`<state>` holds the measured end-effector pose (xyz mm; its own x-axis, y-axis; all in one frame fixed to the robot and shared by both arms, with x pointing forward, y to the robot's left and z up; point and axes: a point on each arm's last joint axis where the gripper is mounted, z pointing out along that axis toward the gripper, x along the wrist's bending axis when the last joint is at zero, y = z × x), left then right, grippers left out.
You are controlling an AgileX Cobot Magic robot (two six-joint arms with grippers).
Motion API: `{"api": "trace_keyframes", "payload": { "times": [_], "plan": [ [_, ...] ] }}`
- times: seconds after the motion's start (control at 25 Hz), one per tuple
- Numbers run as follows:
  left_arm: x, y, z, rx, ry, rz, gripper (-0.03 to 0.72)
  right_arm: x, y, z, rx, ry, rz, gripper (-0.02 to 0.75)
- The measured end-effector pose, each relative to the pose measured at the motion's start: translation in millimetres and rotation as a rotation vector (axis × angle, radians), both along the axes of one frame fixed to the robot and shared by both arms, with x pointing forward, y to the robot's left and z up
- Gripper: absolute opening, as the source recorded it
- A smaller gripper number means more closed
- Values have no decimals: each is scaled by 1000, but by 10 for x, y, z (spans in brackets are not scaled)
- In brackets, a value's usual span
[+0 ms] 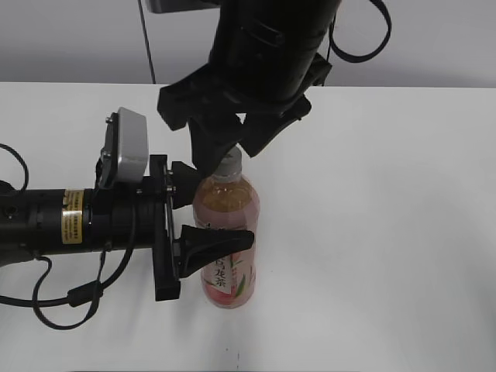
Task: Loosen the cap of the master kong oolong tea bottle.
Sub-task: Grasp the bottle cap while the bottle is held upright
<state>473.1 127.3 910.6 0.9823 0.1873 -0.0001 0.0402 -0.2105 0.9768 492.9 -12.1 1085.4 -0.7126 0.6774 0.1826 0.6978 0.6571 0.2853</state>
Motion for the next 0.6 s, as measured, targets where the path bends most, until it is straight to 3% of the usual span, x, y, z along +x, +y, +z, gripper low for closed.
{"api": "trace_keyframes", "payload": {
  "times": [0.36, 0.6],
  "plan": [
    [0, 0, 0, 0, 0, 0, 463, 24, 24, -65, -13, 7, 12, 428],
    [0, 0, 0, 0, 0, 0, 463, 45, 41, 38, 8, -29, 35, 291]
  ]
}}
